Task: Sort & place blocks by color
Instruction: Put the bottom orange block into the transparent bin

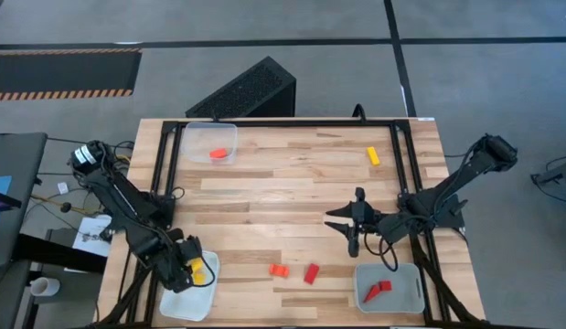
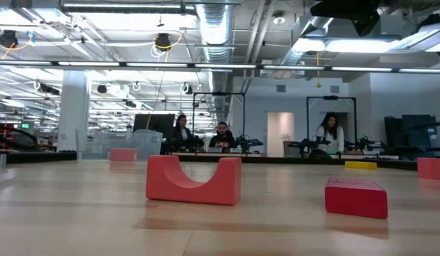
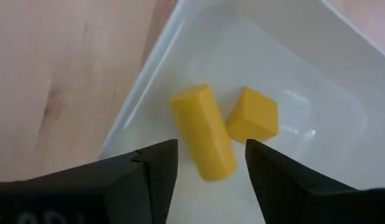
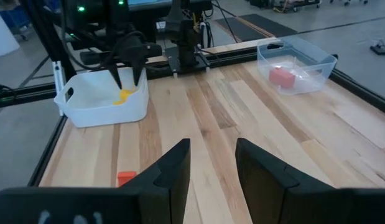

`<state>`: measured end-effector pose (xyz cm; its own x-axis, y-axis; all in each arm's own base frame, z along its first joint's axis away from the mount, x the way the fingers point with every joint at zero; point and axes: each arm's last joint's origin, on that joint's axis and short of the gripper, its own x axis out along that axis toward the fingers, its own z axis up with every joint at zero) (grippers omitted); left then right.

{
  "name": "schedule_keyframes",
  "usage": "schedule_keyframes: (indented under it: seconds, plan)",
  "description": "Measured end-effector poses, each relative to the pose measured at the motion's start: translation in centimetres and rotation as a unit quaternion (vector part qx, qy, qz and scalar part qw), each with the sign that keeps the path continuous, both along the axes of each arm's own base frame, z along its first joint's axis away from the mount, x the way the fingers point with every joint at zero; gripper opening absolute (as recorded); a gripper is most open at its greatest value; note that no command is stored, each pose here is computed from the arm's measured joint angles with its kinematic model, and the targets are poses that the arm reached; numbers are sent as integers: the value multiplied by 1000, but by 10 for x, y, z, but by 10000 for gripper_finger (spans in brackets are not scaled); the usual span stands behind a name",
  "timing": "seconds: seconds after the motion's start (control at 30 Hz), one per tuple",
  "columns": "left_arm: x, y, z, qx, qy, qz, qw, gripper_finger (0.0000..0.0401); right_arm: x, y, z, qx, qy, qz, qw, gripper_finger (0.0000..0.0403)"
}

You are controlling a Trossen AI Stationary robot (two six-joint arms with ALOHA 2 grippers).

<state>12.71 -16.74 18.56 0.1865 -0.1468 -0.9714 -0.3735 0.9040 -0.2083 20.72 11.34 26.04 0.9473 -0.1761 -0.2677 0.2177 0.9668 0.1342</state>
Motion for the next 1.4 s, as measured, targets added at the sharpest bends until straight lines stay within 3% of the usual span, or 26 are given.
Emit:
schedule_keyframes:
  seconds: [0.2,0.27,0.37,0.47,0.57,0.67,0.8,0.97,1.13,1.3,1.4]
  plan:
    - [8,1,14,-25,18,-8,999,187,-2,4,0,0,0,10,1000,152]
    - [13,1,25,-7,-28,-10,1000,188,-2,4,0,0,0,10,1000,152]
    - [21,-2,45,44,-156,-21,987,186,-2,4,0,0,0,9,1000,152]
    - [32,-5,60,113,-301,-39,946,180,-2,4,0,0,-1,10,1000,152]
    - [47,-15,82,186,-446,-59,873,178,-1,5,4,-12,-15,16,1000,152]
    - [57,-22,101,237,-516,-113,815,178,-1,5,11,-17,-37,32,999,152]
    - [72,-18,114,237,-557,-176,777,178,-3,5,17,-4,-52,56,997,152]
    - [95,7,101,199,-550,-210,784,178,-2,1,18,-13,-53,51,997,152]
    - [111,42,72,145,-582,-197,776,178,1,-5,18,-14,-51,40,998,152]
    - [116,74,44,103,-551,-137,817,178,2,-6,16,-19,-44,37,998,152]
    - [116,81,37,86,-537,-129,829,178,3,-9,16,-19,-44,30,998,152]
